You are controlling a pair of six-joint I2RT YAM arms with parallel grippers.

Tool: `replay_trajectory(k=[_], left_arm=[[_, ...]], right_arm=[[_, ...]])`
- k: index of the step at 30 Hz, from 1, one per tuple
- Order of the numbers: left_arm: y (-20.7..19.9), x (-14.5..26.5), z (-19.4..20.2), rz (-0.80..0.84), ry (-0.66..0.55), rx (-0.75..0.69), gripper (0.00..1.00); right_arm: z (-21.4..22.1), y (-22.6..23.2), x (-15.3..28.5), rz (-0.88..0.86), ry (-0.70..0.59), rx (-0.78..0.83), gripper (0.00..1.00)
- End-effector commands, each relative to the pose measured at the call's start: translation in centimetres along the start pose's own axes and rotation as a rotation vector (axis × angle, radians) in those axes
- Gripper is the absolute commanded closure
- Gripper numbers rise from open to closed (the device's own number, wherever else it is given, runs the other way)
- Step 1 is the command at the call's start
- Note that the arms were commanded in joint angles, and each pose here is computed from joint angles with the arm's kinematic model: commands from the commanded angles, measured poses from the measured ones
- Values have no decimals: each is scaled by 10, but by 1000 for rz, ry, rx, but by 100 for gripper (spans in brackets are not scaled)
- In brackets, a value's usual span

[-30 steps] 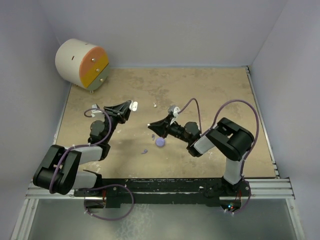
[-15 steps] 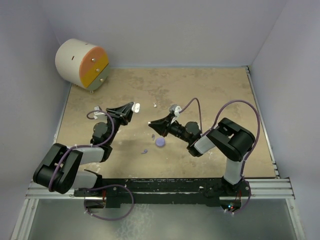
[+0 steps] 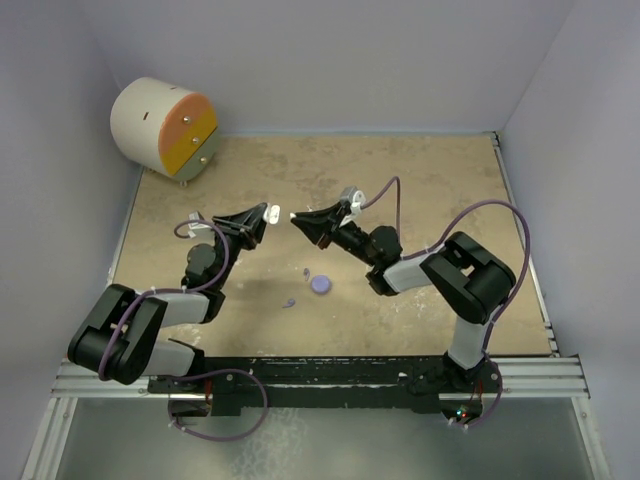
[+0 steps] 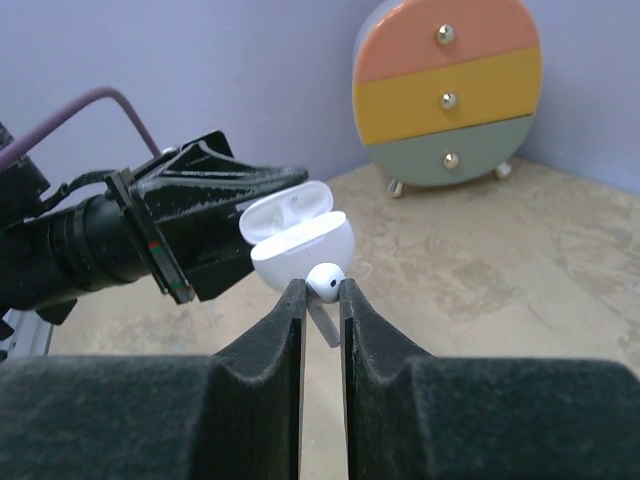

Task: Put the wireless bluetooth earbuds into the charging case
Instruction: Place the earbud in the charging case.

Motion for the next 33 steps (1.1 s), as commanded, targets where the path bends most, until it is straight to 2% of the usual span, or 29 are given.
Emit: replay_trajectory(k=[1,33], left_arm=[[-27,-7,5,105,19,25,100],[-23,-26,20,105,105,82,100]], right_arm=[[-155,52,21,-254,-800,297,100],[-160,57,0,-369,-822,336,100]])
Point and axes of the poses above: each gripper's point midway between its finger pads, its own x axis back along the fingers, its own y axis along the line the jaws close on, z = x × y, the point moved 6 cm from there along x, back along the fingers, and after that the axes turned 1 degree about x, right-handed, at the moved point
